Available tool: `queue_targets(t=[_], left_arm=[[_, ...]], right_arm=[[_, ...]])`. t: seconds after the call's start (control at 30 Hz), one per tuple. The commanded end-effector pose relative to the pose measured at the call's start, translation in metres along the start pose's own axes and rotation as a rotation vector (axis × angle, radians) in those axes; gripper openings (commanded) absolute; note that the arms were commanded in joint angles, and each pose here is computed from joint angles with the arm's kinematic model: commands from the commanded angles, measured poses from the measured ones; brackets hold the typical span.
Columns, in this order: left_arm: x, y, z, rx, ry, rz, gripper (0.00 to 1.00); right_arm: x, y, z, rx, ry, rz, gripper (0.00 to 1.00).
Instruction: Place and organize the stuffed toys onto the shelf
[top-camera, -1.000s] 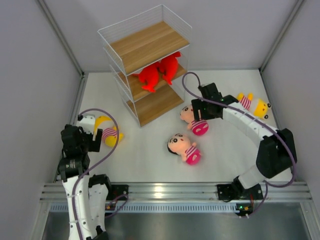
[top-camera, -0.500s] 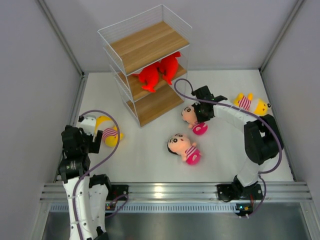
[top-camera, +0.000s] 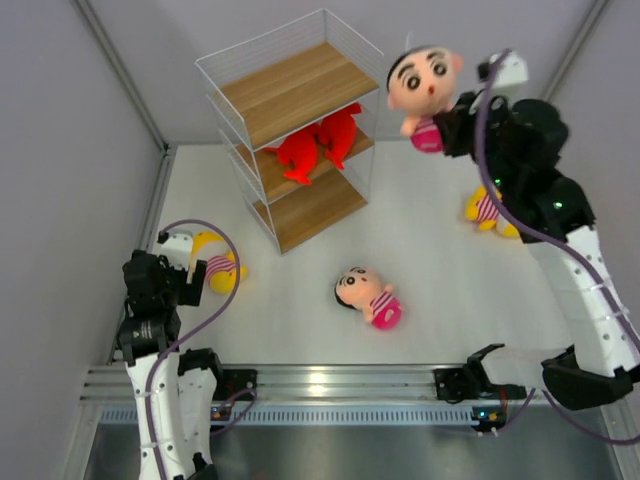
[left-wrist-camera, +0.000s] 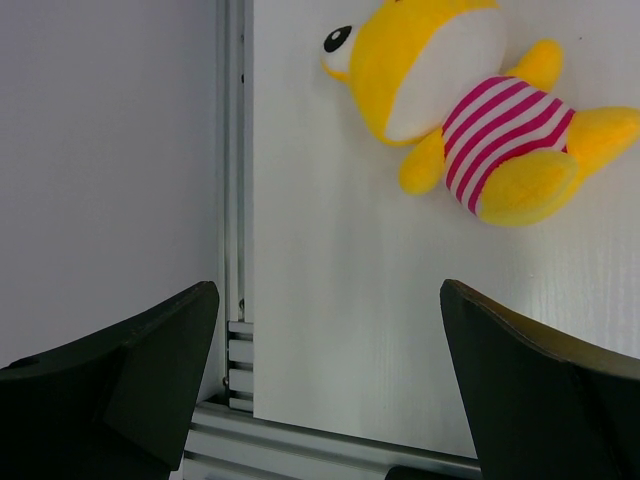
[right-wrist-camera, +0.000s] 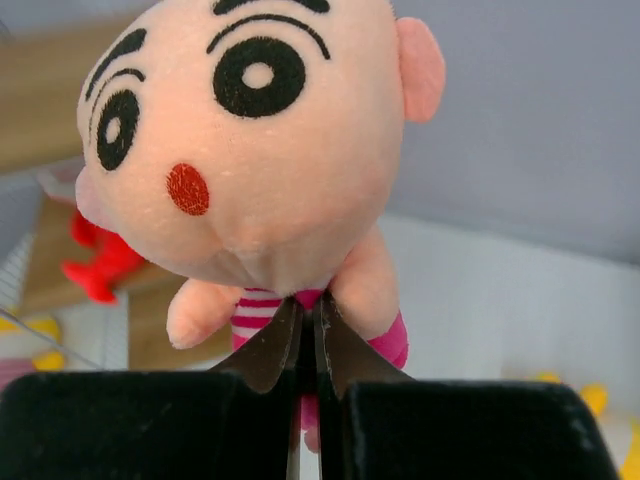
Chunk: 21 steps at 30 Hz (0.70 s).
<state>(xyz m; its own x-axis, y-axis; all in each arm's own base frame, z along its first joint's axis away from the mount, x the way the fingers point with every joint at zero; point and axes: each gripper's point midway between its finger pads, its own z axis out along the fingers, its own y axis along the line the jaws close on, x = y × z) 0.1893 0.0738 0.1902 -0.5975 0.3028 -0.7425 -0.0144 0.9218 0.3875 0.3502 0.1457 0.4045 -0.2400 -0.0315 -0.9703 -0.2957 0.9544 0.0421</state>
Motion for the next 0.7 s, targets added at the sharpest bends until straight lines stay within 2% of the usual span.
queue_targets(t=[0.0,0.13,0.27,0.43,0.47,0.5,0.67], left_arm=[[-0.014,0.002,-0.001,0.002,-0.048,-0.028,0.99],[-0.016,0.004,-0.005,-0.011,-0.054,-0.026,0.99],[-0.016,0.006,-0.006,-0.019,-0.051,-0.017,0.99],[-0.013,0.007,-0.007,-0.026,-0.042,-0.012,0.99],[-0.010,0.006,-0.006,-0.023,-0.035,-0.010,0.99],[-0.009,0.005,-0.006,-0.021,-0.031,-0.008,0.99],[-0.005,0.002,-0.004,-0.015,-0.025,-0.017,0.99]], right_arm=[[-0.142,0.007,-0.068,-0.073,-0.417,0.005,0.00],[-0.215,0.044,-0.089,-0.262,-0.639,0.030,0.00],[-0.255,0.081,-0.077,-0.371,-0.734,0.051,0.00],[-0.261,0.140,-0.037,-0.545,-0.810,-0.004,0.00],[-0.252,0.153,-0.018,-0.557,-0.788,-0.002,0.00],[-0.265,0.154,-0.022,-0.546,-0.848,0.002,0.00],[-0.261,0.170,0.024,-0.505,-0.857,0.027,0.00]])
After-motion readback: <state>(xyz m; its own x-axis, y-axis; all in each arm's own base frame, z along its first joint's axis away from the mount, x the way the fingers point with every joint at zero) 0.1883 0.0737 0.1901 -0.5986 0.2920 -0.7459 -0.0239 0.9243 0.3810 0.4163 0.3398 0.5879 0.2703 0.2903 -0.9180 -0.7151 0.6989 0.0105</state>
